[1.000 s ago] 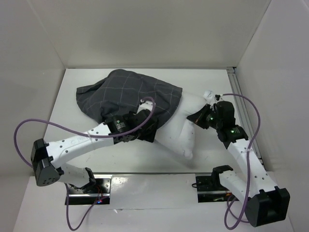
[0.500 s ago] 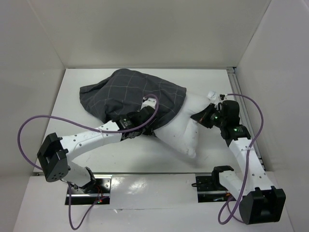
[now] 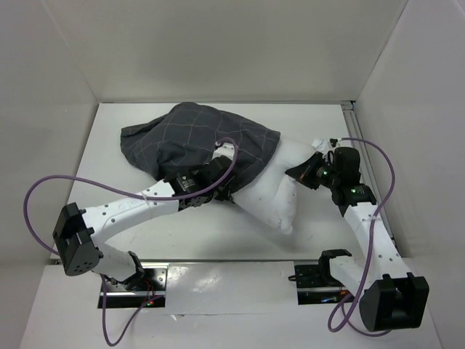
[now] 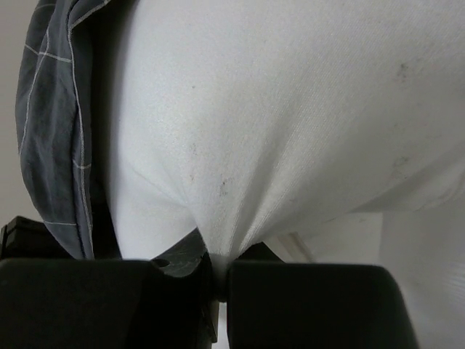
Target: Put the pillow into the pillowcase
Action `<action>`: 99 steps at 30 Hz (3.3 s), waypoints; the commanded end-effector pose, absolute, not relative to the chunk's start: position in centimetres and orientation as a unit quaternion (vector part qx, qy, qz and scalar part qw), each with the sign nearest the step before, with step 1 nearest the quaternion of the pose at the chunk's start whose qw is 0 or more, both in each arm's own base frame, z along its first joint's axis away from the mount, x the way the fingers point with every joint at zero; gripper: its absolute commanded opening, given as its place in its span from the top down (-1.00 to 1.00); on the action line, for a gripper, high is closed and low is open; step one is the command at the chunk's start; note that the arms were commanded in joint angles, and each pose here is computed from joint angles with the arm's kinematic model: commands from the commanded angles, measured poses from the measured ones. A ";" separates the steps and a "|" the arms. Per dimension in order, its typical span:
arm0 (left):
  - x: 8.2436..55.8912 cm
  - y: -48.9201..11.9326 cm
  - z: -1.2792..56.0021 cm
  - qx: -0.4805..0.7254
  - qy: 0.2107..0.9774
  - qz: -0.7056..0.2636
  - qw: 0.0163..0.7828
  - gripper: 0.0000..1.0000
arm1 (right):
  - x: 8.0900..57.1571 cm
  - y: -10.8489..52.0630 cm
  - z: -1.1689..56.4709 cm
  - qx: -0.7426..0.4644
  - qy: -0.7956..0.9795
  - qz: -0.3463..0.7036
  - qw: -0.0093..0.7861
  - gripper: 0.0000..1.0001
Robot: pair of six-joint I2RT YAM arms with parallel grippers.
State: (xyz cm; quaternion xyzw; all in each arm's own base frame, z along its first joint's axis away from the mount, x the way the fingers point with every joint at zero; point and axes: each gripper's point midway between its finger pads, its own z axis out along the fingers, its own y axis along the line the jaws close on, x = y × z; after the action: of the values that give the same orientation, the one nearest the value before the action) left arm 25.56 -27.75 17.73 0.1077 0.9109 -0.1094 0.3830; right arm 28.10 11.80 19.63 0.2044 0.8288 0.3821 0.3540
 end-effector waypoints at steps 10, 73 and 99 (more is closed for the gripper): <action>20.5 -37.3 28.1 0.165 0.854 -0.293 0.396 1.00 | 32.8 10.6 23.4 0.280 0.744 0.426 0.433 1.00; 18.9 -38.2 16.2 0.174 0.902 -0.114 0.379 1.00 | 19.8 12.1 11.4 0.161 0.886 0.362 0.242 -0.05; 13.8 -42.1 41.0 0.238 0.776 -0.353 0.465 1.00 | 26.9 13.0 22.1 0.170 0.832 0.367 0.379 1.00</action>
State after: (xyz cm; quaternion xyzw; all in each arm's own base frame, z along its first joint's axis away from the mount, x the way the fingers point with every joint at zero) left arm 15.64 -40.73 30.49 0.2749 0.8478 -0.2106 0.4015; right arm 26.38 14.00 19.63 0.1682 0.8477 0.3761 0.3341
